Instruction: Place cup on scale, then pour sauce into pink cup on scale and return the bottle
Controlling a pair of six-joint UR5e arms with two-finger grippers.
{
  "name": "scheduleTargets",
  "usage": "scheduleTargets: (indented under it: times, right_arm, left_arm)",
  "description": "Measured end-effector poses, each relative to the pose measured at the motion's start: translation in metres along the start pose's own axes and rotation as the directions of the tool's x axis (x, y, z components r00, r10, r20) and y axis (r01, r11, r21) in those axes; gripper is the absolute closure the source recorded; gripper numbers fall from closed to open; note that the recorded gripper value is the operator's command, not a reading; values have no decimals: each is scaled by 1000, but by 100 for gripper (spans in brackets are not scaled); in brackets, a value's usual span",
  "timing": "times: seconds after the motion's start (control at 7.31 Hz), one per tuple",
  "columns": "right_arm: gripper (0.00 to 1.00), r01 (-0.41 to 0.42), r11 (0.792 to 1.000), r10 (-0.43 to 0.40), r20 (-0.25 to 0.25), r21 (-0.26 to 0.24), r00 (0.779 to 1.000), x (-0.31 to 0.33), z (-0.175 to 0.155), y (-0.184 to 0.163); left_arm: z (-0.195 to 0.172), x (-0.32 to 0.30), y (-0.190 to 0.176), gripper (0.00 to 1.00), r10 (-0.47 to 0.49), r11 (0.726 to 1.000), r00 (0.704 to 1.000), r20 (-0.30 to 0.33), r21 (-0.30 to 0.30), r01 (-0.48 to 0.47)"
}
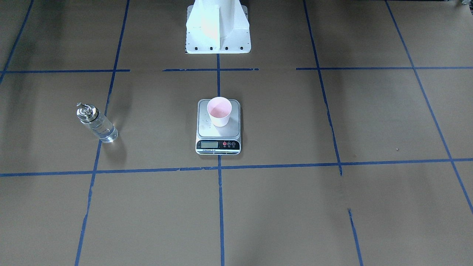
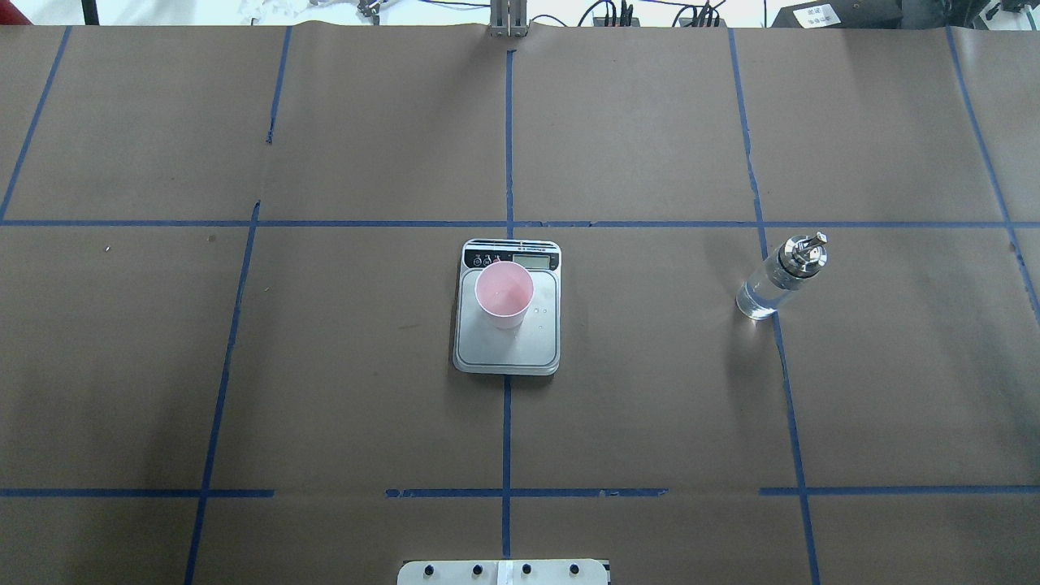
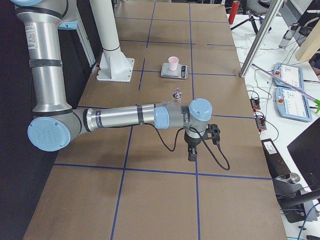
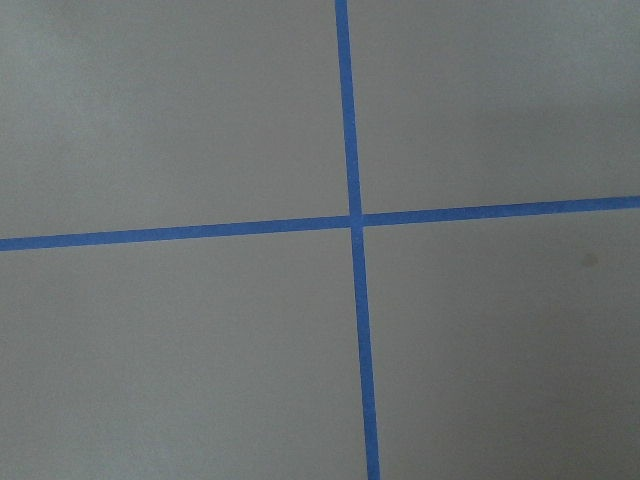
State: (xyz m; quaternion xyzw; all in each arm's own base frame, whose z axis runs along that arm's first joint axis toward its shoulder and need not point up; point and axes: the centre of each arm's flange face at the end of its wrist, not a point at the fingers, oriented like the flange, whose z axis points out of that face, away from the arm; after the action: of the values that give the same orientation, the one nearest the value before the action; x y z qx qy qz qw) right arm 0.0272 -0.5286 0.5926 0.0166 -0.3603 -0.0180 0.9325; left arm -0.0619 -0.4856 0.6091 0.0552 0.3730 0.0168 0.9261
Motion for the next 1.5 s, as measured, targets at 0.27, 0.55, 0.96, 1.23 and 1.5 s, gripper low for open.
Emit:
scheduleTargets:
  times: [0.27, 0.55, 0.96, 1.23, 1.5]
  right_arm:
    - [0, 0, 1000, 0, -1, -1, 1000, 0, 0, 0]
    - [0, -2, 1000, 2, -2, -1, 1000, 1, 1, 0]
    - [0, -6, 1000, 6, -3, -2, 1000, 1, 1, 0]
    - [0, -11, 1000, 11, -3, -1, 1000, 1, 1, -1]
    - [0, -10, 1000, 10, -3, 1, 1000, 0, 0, -2]
  left_arm:
    - [-1, 1, 1, 0, 0, 1000, 1000, -1, 0, 0]
    - [0, -1, 2, 0, -5, 1000, 1000, -1, -5, 5]
    - [4, -3, 3, 0, -11, 1000, 1000, -3, -13, 11]
    - [3, -1, 1, 0, -6, 1000, 1000, -8, -11, 6]
    - [2, 1, 0, 0, -3, 1000, 1000, -10, -8, 3]
